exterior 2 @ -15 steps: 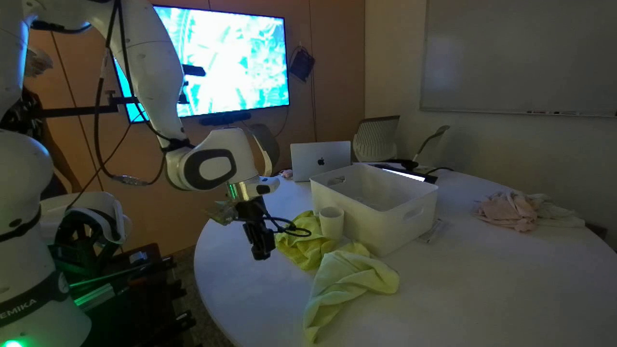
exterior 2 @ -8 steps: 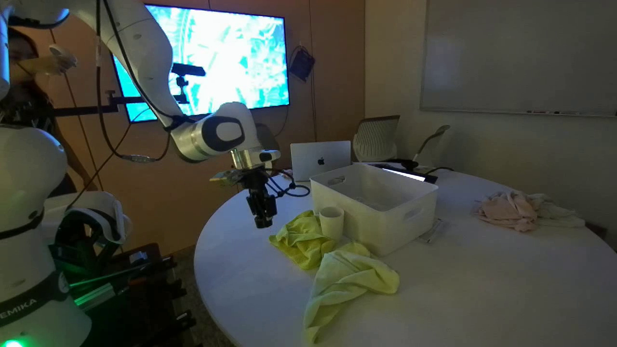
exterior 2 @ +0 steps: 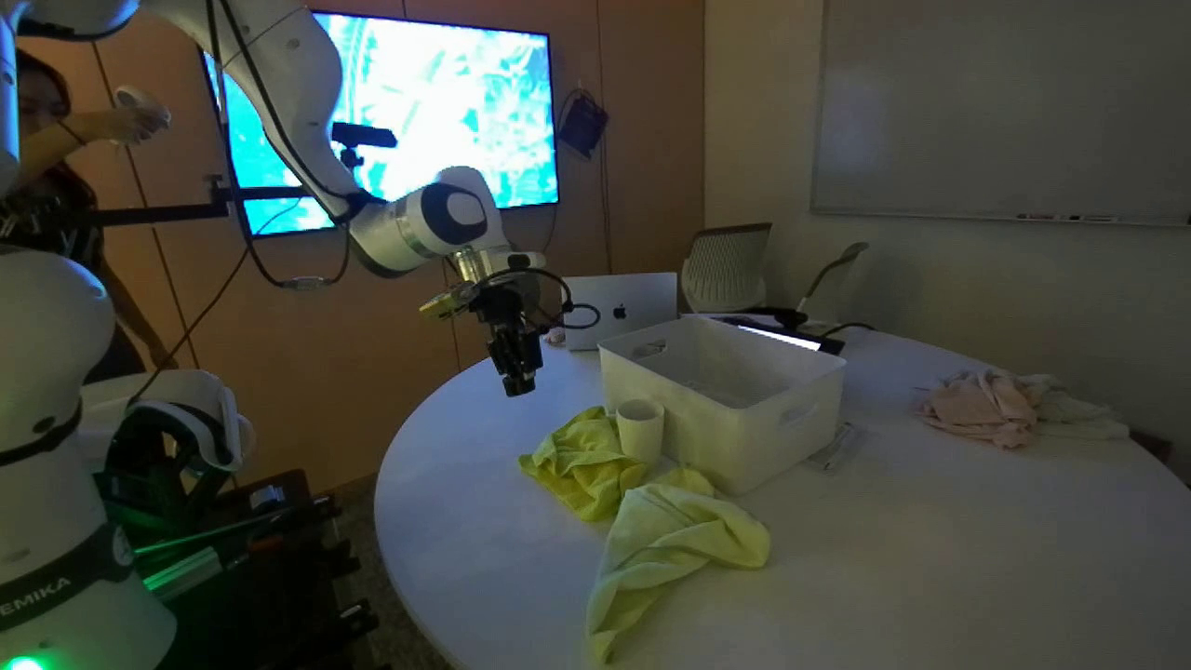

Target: Pick up the yellow towel put it in the basket, pick up a black masking tape put it in the cup, pick up the light yellow towel put it in the basket, pick up the marker put it in the cup, pick up the white-brown towel put it in the basket and pick up the object put it in the cup

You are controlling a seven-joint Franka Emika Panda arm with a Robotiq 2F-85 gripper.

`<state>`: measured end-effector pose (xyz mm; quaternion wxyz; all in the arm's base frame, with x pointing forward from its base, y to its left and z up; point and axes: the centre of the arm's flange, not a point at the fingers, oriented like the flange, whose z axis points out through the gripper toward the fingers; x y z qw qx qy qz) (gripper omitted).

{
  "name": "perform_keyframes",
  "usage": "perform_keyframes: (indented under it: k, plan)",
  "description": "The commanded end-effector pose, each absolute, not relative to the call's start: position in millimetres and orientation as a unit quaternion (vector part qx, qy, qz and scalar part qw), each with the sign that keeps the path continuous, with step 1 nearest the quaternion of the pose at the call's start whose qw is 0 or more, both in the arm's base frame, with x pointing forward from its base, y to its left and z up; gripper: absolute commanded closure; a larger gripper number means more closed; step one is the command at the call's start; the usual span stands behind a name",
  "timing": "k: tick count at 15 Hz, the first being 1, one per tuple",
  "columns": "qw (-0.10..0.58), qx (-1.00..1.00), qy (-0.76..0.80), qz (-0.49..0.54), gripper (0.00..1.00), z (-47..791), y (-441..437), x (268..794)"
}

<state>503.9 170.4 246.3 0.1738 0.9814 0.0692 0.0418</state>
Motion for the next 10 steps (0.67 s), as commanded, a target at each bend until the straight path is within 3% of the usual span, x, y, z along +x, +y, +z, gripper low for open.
perform_keyframes:
  k: [1,10]
  plan:
    - [0.176,0.981,0.067,0.045,0.96,265.5,171.4,530.6]
    - [0.155,0.985,0.054,0.046,0.96,272.7,145.5,578.4]
